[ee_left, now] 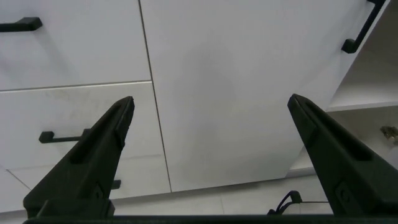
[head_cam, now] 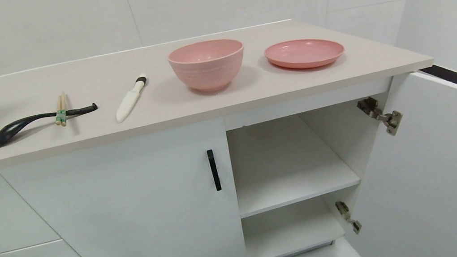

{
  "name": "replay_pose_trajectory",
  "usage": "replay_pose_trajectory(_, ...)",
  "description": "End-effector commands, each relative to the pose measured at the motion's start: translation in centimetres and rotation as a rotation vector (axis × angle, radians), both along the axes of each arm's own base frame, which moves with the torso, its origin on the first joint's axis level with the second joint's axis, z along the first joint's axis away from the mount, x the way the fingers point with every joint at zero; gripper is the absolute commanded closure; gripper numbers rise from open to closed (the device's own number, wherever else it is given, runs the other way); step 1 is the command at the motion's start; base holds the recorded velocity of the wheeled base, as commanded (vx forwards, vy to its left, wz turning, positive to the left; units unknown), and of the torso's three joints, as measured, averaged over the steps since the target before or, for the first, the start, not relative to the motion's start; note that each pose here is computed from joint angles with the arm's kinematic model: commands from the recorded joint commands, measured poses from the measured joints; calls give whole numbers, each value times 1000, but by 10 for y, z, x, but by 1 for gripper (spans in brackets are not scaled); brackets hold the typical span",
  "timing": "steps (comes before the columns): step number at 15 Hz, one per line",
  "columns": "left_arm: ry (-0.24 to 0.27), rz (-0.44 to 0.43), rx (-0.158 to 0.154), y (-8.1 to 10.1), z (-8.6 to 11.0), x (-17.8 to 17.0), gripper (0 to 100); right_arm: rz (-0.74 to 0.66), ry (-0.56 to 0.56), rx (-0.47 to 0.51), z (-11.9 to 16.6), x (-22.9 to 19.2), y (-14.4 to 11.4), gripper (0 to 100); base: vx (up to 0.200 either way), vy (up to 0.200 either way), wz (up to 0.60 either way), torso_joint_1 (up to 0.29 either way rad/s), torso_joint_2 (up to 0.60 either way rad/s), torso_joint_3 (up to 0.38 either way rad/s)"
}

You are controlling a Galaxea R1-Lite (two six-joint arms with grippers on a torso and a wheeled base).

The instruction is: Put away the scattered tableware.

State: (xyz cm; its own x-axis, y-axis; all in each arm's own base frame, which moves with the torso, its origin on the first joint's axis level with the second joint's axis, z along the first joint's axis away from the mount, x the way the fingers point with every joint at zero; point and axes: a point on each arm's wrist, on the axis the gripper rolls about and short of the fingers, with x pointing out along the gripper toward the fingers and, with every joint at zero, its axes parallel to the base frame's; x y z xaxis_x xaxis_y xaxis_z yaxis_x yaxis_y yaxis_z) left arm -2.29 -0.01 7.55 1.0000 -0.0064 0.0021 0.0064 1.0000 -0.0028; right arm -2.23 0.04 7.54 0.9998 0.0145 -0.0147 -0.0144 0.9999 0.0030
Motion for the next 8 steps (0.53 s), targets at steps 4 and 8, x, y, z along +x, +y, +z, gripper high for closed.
replay_pose_trajectory(4,1,0,0,0,0,0,0,-4,1,2,0,0,0,0,0,0,0,94,-92,-42)
replay_pose_trajectory(8,1,0,0,0,0,0,0,-4,-1,2,0,0,0,0,0,0,0,238,-577,-224)
